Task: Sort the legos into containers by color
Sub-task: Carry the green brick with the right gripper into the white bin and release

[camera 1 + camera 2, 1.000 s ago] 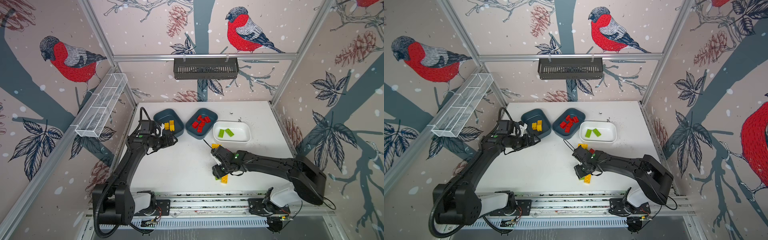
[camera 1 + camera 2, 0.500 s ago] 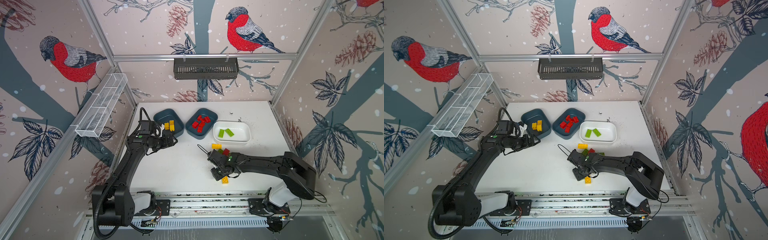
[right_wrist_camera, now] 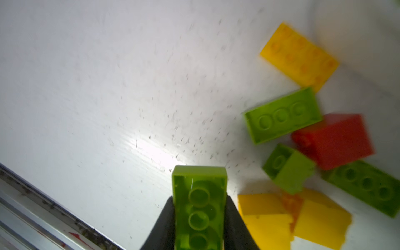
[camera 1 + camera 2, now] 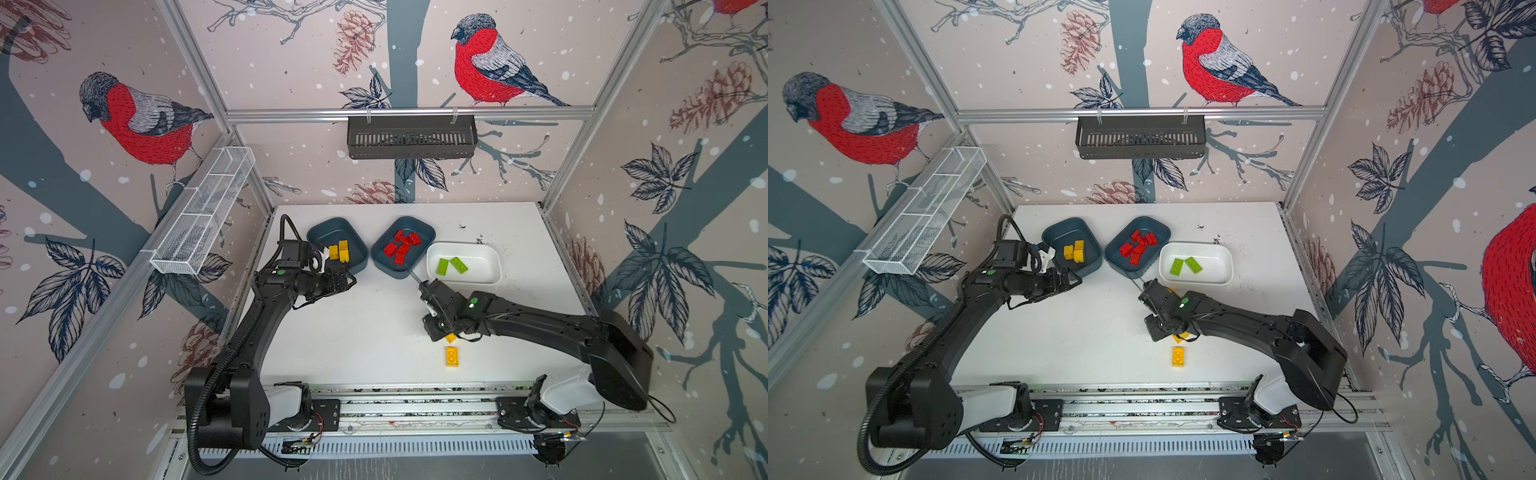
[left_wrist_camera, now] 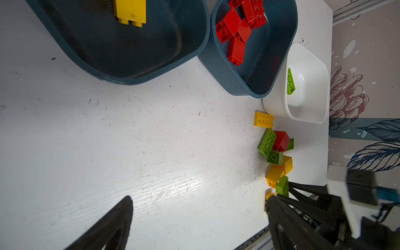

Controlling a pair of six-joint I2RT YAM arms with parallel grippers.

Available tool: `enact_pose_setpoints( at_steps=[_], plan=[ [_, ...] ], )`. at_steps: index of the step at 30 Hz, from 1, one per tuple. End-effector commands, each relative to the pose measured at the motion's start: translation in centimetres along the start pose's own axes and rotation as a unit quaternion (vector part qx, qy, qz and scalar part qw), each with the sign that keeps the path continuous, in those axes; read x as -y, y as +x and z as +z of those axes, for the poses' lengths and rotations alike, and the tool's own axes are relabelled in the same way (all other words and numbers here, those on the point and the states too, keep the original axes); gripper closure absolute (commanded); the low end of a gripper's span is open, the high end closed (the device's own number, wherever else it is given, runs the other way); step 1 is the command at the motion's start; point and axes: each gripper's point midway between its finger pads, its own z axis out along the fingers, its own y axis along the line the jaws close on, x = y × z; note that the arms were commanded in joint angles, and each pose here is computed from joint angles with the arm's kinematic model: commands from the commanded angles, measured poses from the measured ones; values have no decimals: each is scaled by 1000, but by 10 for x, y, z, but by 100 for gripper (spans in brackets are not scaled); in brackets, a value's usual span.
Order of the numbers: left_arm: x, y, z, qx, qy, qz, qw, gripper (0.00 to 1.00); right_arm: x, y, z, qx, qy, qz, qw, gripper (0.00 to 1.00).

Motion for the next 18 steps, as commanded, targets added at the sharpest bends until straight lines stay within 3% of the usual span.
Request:
enact_pose_setpoints(
  at_steps=[1,10,18],
  plan=[
    [12,-13,-3,20,27,4,999,5,27,-35,-26,47,6,12,999,79],
    [42,-39,-11,67,98,-9,993,6,159,-105,-51,90,94,23,991,77],
    [61,-50,-15,84,142,-10,986,6,225,-118,-14,59,138,19,989,73]
  ],
)
